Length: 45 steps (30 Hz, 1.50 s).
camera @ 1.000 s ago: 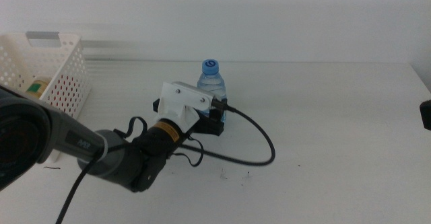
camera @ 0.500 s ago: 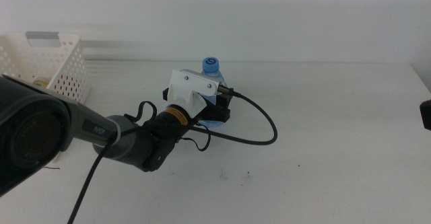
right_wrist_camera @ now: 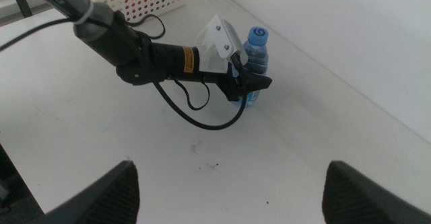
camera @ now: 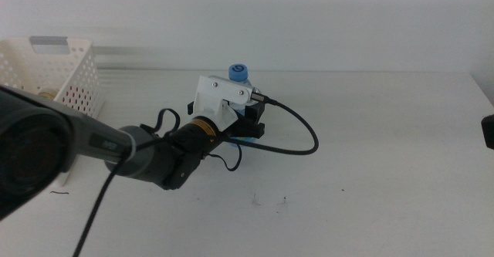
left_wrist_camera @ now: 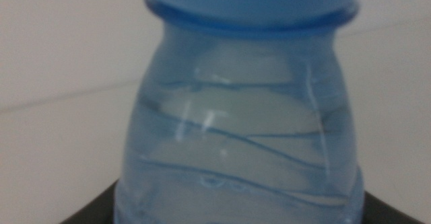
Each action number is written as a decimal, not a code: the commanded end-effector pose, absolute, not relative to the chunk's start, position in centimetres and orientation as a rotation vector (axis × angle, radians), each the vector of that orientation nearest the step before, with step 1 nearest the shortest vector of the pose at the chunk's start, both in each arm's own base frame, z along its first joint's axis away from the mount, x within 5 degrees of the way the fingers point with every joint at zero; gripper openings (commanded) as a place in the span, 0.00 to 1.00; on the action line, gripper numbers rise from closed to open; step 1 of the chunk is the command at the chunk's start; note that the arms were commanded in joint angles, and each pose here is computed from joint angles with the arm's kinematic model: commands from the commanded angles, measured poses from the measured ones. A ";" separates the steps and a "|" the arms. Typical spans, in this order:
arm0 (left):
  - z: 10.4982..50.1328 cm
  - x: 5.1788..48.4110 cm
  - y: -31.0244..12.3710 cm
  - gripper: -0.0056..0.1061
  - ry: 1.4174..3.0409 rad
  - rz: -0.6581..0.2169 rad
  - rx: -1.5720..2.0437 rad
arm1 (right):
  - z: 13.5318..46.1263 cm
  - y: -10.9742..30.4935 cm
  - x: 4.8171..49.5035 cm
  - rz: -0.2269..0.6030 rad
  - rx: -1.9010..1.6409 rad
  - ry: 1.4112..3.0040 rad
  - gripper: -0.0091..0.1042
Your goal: Use arms to grab the bottles and put them into the dustbin to the left of the table.
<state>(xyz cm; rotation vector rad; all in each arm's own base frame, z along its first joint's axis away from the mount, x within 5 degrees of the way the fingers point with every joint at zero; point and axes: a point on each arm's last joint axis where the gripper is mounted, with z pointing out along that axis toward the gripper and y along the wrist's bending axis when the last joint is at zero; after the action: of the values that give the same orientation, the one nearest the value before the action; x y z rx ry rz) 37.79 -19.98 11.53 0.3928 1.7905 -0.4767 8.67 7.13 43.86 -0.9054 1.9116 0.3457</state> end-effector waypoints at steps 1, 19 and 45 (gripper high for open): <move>14.1 37.4 -19.8 0.23 1.768 -0.493 0.397 | 44.2 7.0 8.6 0.339 -0.904 1.890 0.90; 33.5 34.6 -9.7 0.06 2.129 -0.070 0.352 | 44.2 7.0 8.6 0.339 -0.904 1.890 0.90; 28.5 42.5 12.0 0.08 2.676 -0.097 0.034 | 44.2 7.0 8.6 0.339 -0.904 1.890 0.90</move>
<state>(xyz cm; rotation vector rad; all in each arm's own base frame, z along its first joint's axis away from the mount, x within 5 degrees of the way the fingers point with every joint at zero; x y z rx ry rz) 42.33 12.07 27.71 0.0411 2.7147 -0.0865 8.67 7.14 43.86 -0.9054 1.9116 0.3465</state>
